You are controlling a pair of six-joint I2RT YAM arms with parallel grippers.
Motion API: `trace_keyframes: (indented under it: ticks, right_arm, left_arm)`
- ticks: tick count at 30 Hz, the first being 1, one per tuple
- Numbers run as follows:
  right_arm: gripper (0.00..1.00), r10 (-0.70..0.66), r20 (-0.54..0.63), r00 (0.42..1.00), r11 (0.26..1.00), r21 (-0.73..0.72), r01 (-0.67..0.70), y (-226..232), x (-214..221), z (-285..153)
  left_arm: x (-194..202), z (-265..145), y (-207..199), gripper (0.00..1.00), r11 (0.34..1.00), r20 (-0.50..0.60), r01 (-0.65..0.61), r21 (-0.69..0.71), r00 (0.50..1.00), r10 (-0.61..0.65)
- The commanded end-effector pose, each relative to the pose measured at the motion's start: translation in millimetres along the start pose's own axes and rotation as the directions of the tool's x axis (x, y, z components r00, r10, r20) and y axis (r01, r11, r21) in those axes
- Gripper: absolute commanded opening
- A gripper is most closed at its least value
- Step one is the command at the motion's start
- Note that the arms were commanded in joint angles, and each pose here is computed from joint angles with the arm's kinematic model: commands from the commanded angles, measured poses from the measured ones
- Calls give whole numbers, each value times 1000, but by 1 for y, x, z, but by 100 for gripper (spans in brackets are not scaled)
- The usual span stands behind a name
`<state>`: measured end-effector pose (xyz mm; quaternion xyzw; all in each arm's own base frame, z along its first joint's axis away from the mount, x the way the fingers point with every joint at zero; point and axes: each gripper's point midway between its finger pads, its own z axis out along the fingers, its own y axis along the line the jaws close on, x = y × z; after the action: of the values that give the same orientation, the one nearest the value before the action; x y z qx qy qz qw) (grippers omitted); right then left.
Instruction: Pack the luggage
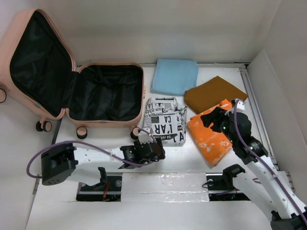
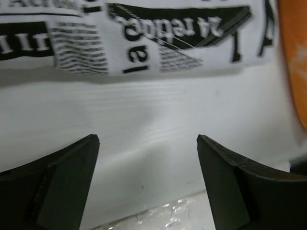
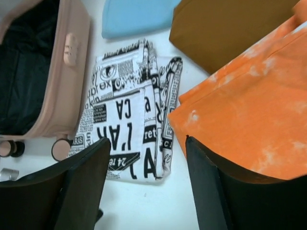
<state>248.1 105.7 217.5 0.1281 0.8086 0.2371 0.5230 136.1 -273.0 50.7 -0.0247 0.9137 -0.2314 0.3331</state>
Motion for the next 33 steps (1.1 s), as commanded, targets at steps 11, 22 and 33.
trace_keyframes:
  ticks: [11, 22, 33]
  right_arm:
    - [74, -38, -270, 962, 991, -135, 1, 42, 74, 92]
    - [74, 36, -286, 958, 986, 164, 11, -3, 92, 202]
    - [32, 61, -398, 916, 977, 211, 27, -13, 146, 211]
  left_arm:
    - [-48, 3, 14, 87, 932, 230, 361, -6, 908, -350]
    - [-60, 19, 21, 86, 936, 246, 349, -44, 912, -328]
    - [-63, 29, 19, 85, 939, 225, 343, -14, 916, -331]
